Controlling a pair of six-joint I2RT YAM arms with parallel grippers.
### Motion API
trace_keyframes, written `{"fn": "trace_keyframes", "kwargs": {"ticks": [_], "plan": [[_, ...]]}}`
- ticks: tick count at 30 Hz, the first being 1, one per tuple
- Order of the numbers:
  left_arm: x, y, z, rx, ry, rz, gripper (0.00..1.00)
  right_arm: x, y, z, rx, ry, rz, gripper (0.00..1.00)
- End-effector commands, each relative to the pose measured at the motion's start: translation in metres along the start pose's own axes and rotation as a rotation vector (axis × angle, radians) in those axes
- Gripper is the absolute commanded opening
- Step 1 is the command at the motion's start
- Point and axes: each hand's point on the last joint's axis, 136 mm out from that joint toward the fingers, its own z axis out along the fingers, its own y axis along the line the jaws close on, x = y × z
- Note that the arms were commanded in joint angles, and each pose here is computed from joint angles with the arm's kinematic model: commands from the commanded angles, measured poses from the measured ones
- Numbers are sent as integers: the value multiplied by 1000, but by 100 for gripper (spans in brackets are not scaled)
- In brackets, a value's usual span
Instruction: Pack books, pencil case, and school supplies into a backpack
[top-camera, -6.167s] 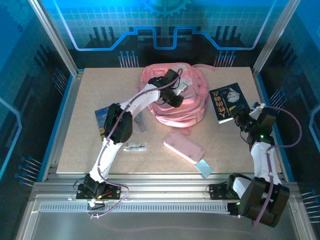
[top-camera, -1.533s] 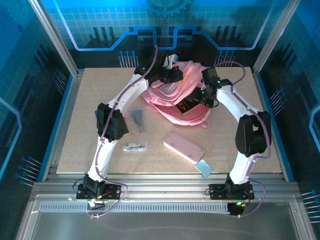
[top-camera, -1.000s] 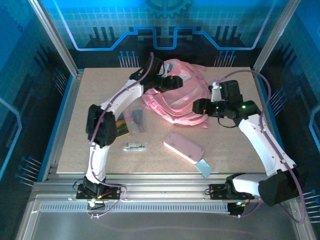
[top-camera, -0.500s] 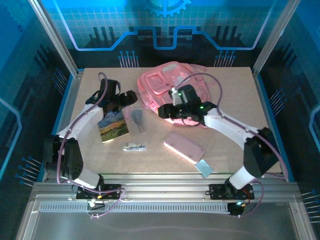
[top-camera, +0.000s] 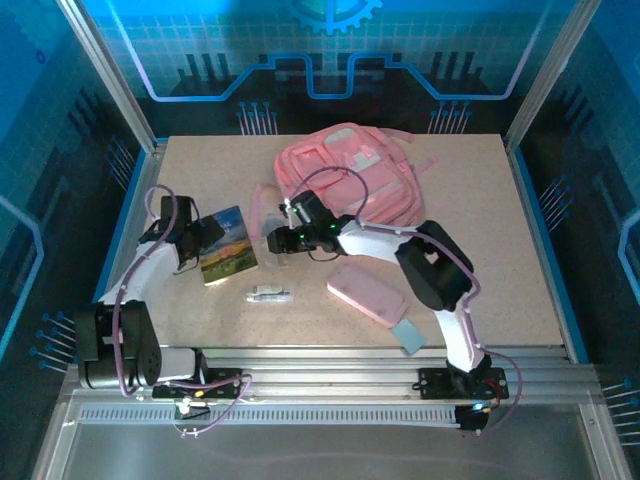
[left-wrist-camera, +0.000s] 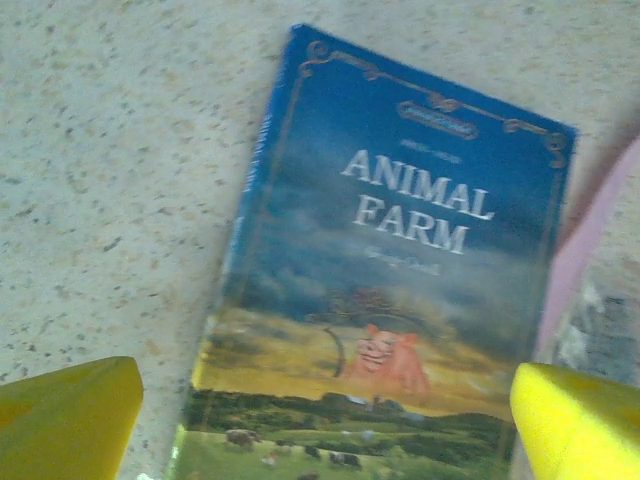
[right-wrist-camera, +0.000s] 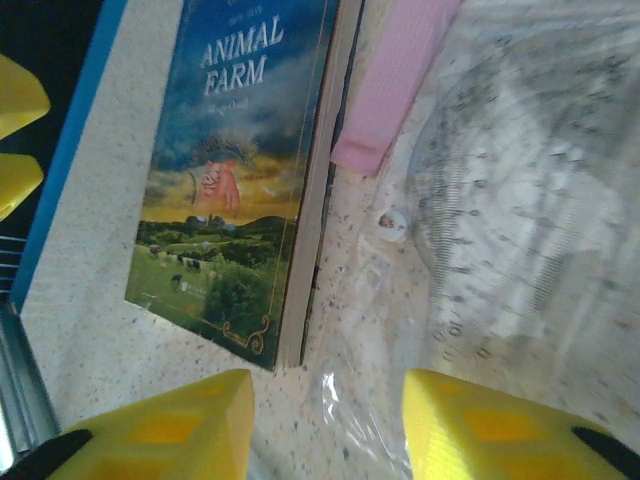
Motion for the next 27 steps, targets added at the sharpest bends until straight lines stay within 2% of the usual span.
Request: {"fn": "trace_keyframes", "kwargs": {"ticks": [1,6,11,18,22,27], "plan": [[1,9,13,15,-1,-55,95,-13,17,21,-16,-43,-5,41],[14,11,36,28,65,-69,93,-8,21,52,8,0,1,40],[23,5,52,90,130,-95,90,14,11,88,68,70,10,38],[38,5,74,90,239,-142,88,28,4,105,179,140,-8,26],[45,-12,80,201,275,-166,77,33,-4,104,204,149,3,20],[32,-46,51,373,242,-177,72,37,-13,105,235,164,9,18]]}}
